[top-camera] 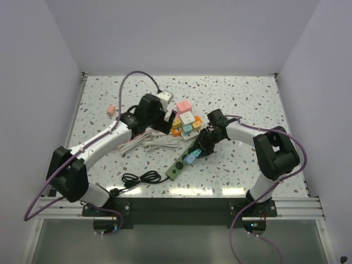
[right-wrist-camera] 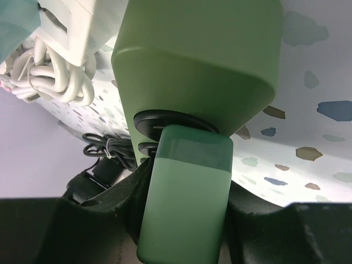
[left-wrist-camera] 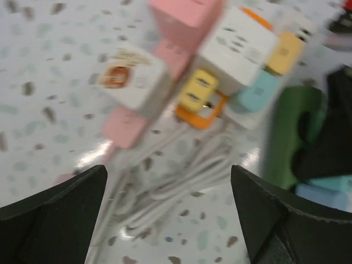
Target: Pull the plug off the socket
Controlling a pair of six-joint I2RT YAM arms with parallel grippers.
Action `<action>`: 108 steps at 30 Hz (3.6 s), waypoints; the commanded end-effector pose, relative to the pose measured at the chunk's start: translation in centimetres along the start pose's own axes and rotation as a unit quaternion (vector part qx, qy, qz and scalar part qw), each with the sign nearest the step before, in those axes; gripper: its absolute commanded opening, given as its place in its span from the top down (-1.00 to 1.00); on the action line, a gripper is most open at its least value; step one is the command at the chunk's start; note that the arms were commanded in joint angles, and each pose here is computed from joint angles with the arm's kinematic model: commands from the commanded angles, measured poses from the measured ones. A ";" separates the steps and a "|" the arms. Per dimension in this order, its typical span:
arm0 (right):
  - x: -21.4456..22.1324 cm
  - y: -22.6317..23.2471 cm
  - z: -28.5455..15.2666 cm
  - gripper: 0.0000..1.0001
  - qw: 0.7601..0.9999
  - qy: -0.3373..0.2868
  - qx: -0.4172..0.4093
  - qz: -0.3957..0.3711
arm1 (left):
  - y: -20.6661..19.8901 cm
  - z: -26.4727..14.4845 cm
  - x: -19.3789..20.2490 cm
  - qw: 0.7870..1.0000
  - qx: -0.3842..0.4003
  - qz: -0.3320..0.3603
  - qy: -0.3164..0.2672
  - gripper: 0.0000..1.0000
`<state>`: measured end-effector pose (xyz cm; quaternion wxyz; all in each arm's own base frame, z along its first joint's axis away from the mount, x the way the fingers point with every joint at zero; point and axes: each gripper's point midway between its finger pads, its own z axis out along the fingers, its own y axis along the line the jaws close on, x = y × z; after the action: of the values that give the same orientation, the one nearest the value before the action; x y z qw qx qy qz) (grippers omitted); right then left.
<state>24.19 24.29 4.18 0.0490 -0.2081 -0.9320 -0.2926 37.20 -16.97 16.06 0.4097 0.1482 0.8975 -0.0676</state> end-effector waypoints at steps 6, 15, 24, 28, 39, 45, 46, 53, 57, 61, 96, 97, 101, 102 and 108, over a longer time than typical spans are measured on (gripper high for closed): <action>-1.1 -0.3 0.5 1.00 1.000 -0.018 0.023 -0.002 | -16.6 -2.6 4.6 0.971 0.186 0.151 0.000 -0.99; -1.3 -0.2 0.8 1.00 0.999 -0.017 0.025 0.013 | -22.7 -2.3 9.3 0.943 0.200 0.262 0.039 -0.88; -1.6 0.2 1.1 1.00 0.999 -0.018 0.020 0.022 | -22.5 -0.3 11.8 0.944 0.137 0.296 0.051 -0.17; -1.6 -0.2 1.3 1.00 0.999 -0.016 0.028 0.023 | -22.2 0.1 12.5 0.941 0.138 0.304 0.052 0.63; -3.5 -3.8 2.7 1.00 0.990 -0.041 0.129 0.030 | -26.9 -6.0 6.4 0.941 0.225 0.251 -0.015 1.00; -3.1 -7.3 4.1 1.00 0.983 -0.031 0.177 0.037 | -27.1 -9.7 0.7 0.946 0.228 0.220 -0.071 1.00; -3.1 -7.7 4.2 1.00 0.982 -0.031 0.182 0.038 | -27.0 -9.9 0.5 0.947 0.227 0.216 -0.072 1.00; -3.7 -9.0 4.2 1.00 0.976 -0.052 0.209 0.028 | -27.0 -6.7 4.1 0.952 0.208 0.226 -0.019 1.00; -4.1 -9.4 4.1 1.00 0.973 -0.056 0.223 0.018 | -27.7 -5.5 2.6 0.959 0.194 0.205 -0.039 1.00; -3.9 -10.0 4.2 1.00 0.972 -0.057 0.228 0.016 | -27.5 -4.2 0.6 0.964 0.185 0.190 -0.034 1.00; -3.3 -10.8 5.7 1.00 0.977 -0.037 0.210 0.016 | -10.5 -6.9 -4.4 0.993 0.033 0.046 -0.099 1.00; -3.2 -10.5 5.7 1.00 0.978 -0.036 0.204 0.014 | -6.0 -5.6 -4.9 0.995 -0.008 0.016 -0.099 1.00; -3.0 -9.6 4.8 1.00 0.981 -0.039 0.189 -0.002 | 4.3 -2.3 -3.5 0.992 -0.095 -0.036 -0.076 1.00; -3.0 -9.4 4.6 1.00 0.982 -0.040 0.186 -0.007 | 5.9 -1.9 -3.5 0.990 -0.107 -0.046 -0.077 1.00; -3.0 -7.8 3.9 1.00 0.986 -0.044 0.160 -0.014 | 15.2 3.1 -0.5 0.981 -0.170 -0.088 -0.016 1.00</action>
<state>24.92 24.62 3.09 0.0869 -0.2178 -0.9303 -0.2821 41.63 -3.65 14.74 0.4183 -0.0166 0.9059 0.0637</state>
